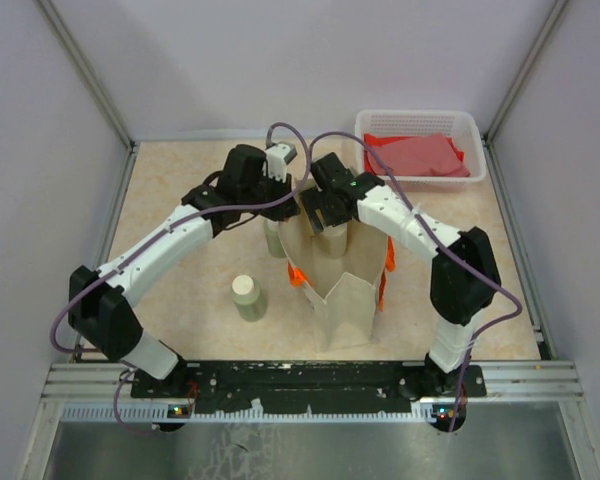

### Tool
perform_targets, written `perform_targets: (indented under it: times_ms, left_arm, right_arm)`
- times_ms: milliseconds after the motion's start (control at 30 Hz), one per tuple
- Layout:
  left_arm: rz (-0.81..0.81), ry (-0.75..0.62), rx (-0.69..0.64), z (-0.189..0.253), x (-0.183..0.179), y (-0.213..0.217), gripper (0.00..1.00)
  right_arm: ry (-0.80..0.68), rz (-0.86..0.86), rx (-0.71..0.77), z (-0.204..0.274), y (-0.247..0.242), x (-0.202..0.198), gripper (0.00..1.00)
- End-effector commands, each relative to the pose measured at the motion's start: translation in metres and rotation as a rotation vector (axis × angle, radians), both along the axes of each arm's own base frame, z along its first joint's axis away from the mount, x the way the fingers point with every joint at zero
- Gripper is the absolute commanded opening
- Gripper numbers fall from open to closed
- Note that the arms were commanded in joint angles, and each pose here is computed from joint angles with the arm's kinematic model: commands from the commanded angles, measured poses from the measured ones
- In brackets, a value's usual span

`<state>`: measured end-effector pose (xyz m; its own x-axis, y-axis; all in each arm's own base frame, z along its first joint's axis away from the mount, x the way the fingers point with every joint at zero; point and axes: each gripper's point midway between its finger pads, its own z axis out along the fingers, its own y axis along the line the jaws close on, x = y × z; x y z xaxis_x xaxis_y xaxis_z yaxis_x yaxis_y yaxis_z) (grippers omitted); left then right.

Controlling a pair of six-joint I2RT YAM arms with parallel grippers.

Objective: Place the personal care products into the canvas bag

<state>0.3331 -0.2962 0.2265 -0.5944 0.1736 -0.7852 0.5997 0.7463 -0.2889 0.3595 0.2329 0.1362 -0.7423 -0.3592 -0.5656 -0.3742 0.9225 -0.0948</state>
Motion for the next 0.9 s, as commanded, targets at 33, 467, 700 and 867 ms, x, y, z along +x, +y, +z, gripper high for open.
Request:
perform_targets:
  times_ms: [33,467,700,867]
  left_arm:
    - [-0.030,0.002,-0.006,0.005,0.000,-0.007,0.00]
    - [-0.020,0.017,0.011,-0.003,0.001,-0.005,0.00]
    - [-0.020,0.027,0.009,-0.009,-0.001,-0.005,0.00]
    - [-0.026,0.025,0.003,-0.009,-0.002,-0.006,0.00]
  right_arm:
    - [-0.135,0.001,0.076,0.060,0.002,0.017,0.89]
    - [-0.212,-0.020,0.110,0.141,-0.028,-0.016,0.93]
    - [-0.315,-0.042,0.201,0.203,-0.047,-0.034,0.96]
    - [-0.332,-0.078,0.262,0.211,-0.053,-0.007,0.96]
